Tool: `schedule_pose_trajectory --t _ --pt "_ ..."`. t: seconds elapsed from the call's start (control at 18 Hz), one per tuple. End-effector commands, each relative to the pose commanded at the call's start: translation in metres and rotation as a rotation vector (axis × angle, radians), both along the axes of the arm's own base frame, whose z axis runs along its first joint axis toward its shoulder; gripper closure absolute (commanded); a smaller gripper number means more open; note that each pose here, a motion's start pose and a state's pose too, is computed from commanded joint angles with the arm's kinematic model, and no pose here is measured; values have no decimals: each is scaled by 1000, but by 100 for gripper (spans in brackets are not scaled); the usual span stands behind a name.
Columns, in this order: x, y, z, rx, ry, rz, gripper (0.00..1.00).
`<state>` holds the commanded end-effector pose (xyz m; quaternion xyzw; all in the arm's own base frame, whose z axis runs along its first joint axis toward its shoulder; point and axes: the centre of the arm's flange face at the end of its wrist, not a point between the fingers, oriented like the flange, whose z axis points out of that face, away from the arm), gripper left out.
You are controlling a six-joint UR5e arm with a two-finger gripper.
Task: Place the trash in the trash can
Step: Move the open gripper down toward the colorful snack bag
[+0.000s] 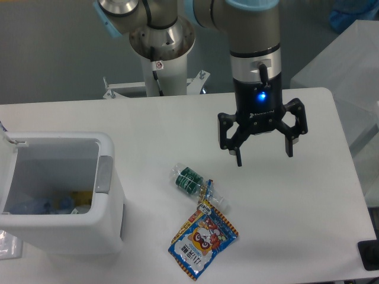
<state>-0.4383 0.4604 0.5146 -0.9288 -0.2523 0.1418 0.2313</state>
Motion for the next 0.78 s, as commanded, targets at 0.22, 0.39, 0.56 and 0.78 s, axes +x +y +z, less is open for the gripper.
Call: schedule_pose_trajectory --t 0.22,0.39,0.56,0.78 --pt "-4 0 -5 -35 14 19 0" --pt "-8 1 -17 -48 0 29 0" --pt "-11 7 -32 -74 -11 24 0" --pt "-8 9 -73 -84 -24 20 0"
